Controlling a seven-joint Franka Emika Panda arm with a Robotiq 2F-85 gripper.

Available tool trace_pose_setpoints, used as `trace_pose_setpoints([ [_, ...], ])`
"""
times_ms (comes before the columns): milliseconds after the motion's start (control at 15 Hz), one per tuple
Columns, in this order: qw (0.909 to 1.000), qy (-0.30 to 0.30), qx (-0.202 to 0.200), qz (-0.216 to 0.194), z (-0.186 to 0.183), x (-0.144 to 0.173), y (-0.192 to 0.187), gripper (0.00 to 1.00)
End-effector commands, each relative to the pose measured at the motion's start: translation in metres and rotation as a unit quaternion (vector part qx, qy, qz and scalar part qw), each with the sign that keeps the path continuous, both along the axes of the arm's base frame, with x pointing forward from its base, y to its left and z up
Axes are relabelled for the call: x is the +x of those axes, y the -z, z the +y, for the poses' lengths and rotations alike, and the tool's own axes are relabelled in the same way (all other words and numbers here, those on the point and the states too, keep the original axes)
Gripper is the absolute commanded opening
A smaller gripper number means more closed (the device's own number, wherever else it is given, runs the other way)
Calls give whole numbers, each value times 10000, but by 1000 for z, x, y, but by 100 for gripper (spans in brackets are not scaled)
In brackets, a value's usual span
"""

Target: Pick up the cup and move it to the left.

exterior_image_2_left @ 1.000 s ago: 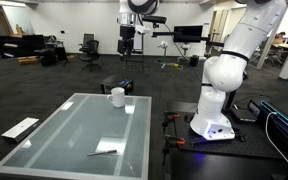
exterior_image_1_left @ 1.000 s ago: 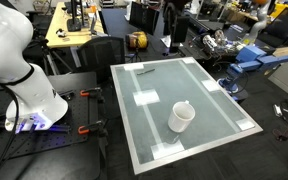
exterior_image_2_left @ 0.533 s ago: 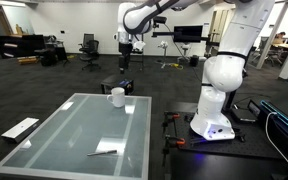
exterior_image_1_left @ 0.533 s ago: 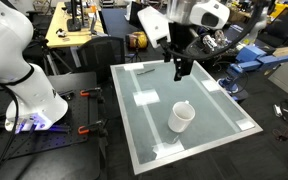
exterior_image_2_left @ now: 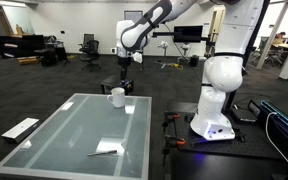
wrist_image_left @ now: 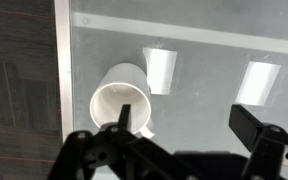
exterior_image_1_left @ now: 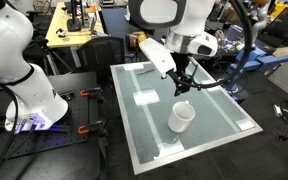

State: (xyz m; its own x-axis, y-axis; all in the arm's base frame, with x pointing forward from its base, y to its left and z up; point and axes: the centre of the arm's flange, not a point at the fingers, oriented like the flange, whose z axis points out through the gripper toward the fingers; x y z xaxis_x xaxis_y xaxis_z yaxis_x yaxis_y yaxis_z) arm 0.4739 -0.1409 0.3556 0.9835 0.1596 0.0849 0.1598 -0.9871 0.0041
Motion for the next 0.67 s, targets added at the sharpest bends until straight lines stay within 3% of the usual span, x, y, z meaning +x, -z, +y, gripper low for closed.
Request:
trace_pose_setpoints([
  [0,10000,-41,-4,20,0,1,7,100],
  [600,9998,-114,-107,-98,-7,20,23,100],
])
